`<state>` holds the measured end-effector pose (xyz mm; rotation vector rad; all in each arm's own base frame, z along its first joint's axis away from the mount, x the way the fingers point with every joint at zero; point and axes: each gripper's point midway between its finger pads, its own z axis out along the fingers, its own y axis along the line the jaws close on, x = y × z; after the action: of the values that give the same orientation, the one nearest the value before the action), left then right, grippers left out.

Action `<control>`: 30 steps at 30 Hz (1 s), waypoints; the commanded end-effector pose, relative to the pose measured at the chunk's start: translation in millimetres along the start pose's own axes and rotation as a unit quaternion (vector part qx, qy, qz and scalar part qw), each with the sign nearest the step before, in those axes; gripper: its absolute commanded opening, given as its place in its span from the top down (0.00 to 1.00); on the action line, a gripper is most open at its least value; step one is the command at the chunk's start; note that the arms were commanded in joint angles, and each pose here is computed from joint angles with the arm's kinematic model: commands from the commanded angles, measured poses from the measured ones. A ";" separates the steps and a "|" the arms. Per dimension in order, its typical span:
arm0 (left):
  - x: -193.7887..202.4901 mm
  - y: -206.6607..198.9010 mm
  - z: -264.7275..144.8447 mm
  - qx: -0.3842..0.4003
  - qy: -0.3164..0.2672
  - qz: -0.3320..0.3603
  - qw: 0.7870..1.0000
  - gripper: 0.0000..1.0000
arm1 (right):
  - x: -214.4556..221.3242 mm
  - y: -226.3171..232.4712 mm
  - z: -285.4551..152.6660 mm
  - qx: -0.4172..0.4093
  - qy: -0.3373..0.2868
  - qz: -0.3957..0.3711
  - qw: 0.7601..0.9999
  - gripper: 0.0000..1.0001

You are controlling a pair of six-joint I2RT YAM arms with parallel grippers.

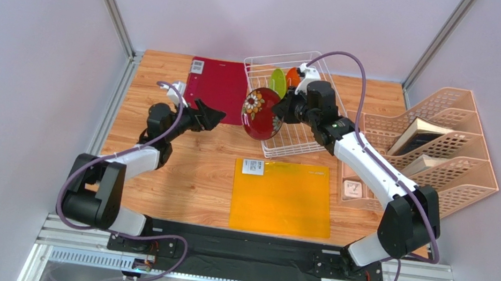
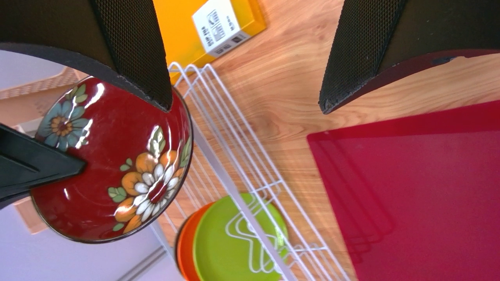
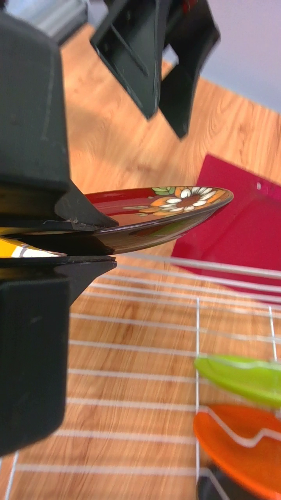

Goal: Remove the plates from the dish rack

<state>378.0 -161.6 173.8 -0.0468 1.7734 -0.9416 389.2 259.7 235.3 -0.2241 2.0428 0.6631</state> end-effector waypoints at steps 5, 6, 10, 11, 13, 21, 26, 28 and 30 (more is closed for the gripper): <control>-24.0 -55.1 13.7 0.145 -0.061 -0.047 0.986 0.02 | -47.6 76.3 -10.7 -0.208 -0.070 0.064 0.973 1.00; -23.2 -57.3 13.7 0.156 -0.062 -0.054 0.984 0.03 | -41.4 77.0 -3.4 -0.216 -0.059 0.072 0.972 1.00; -30.1 -70.9 13.2 0.212 -0.085 -0.068 0.971 0.09 | -29.6 90.4 7.5 -0.264 -0.023 0.096 0.959 1.00; -26.8 -72.0 16.3 0.221 -0.076 -0.077 0.969 0.11 | -30.0 92.6 9.2 -0.272 -0.024 0.100 0.957 1.00; -25.3 -76.1 16.1 0.235 -0.080 -0.072 0.966 0.14 | -25.6 94.8 14.3 -0.285 -0.015 0.103 0.953 1.00; -21.5 -80.1 16.1 0.236 -0.078 -0.044 0.968 0.92 | -18.9 95.2 24.0 -0.293 0.001 0.097 0.951 1.00; -10.0 -67.4 17.1 0.176 -0.050 -0.016 0.983 1.00 | -19.4 93.4 25.6 -0.287 0.003 0.082 0.954 0.93; -15.0 -75.2 12.2 0.160 -0.055 0.040 0.985 1.00 | -16.2 89.1 28.4 -0.275 0.010 0.072 0.959 0.70; -6.5 -58.2 12.0 0.094 -0.035 0.051 0.994 1.00 | -19.9 85.6 30.7 -0.259 0.008 0.066 0.963 0.42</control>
<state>370.3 -207.5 222.3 -0.0244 1.5415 -1.2994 383.5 334.2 227.3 -0.3161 1.9970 1.3106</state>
